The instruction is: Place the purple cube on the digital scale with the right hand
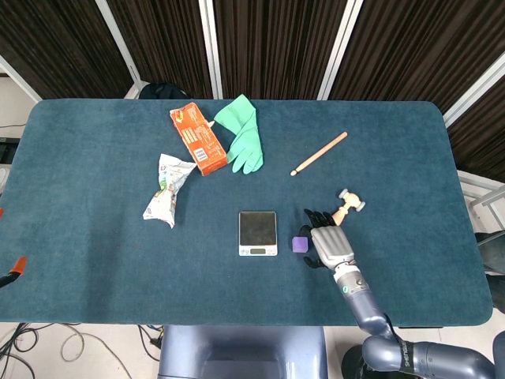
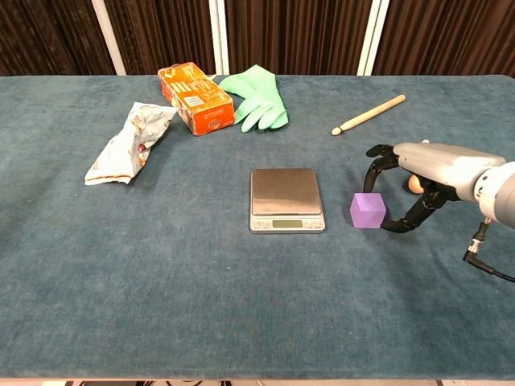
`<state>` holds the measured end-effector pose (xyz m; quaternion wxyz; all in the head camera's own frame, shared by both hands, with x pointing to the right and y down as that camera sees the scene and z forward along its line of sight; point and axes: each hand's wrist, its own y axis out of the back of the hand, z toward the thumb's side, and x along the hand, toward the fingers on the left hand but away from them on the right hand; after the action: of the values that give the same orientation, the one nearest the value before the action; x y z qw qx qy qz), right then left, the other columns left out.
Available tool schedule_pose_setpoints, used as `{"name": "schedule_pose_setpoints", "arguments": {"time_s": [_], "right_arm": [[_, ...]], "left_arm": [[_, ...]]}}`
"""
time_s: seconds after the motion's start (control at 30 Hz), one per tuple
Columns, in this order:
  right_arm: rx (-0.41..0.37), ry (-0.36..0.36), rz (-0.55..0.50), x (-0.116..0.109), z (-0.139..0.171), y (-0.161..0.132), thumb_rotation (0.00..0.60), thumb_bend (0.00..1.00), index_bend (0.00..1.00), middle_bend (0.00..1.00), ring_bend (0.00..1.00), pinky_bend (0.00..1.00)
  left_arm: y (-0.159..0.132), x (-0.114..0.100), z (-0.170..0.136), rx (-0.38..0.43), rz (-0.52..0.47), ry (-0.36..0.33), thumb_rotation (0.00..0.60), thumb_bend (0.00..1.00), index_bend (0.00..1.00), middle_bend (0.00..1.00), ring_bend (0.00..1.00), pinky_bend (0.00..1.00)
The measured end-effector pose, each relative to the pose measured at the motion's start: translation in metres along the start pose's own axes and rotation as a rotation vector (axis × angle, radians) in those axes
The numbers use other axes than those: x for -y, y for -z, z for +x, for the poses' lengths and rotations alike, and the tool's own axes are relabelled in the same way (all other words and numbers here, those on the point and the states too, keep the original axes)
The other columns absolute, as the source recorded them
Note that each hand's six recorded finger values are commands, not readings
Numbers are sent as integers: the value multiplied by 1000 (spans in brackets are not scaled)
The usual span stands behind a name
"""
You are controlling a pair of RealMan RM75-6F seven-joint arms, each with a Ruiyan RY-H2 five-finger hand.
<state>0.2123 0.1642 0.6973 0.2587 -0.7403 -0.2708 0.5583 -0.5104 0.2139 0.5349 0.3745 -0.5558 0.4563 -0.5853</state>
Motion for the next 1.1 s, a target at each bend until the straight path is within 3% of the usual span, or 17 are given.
{"name": "schedule_pose_setpoints", "arguments": {"time_s": [0.33, 0.6, 0.9, 1.1], "right_arm": [[10, -9, -2, 7, -9, -2, 600, 398, 406, 0, 0, 0], [-13, 26, -29, -2, -13, -13, 600, 469, 529, 0, 34, 0], [-68, 65, -15, -22, -26, -44, 600, 471, 535, 0, 35, 0], [-102, 51, -11, -26, -37, -73, 600, 471, 535, 0, 35, 0]], "left_arm": [[0, 0, 0, -1, 2, 0, 600, 253, 22, 5, 0, 0], [0, 0, 0, -2, 2, -1, 600, 253, 22, 5, 0, 0], [0, 0, 0, -3, 0, 0, 600, 253, 22, 5, 0, 0], [0, 0, 0, -1, -1, 1, 600, 253, 22, 5, 0, 0]]}}
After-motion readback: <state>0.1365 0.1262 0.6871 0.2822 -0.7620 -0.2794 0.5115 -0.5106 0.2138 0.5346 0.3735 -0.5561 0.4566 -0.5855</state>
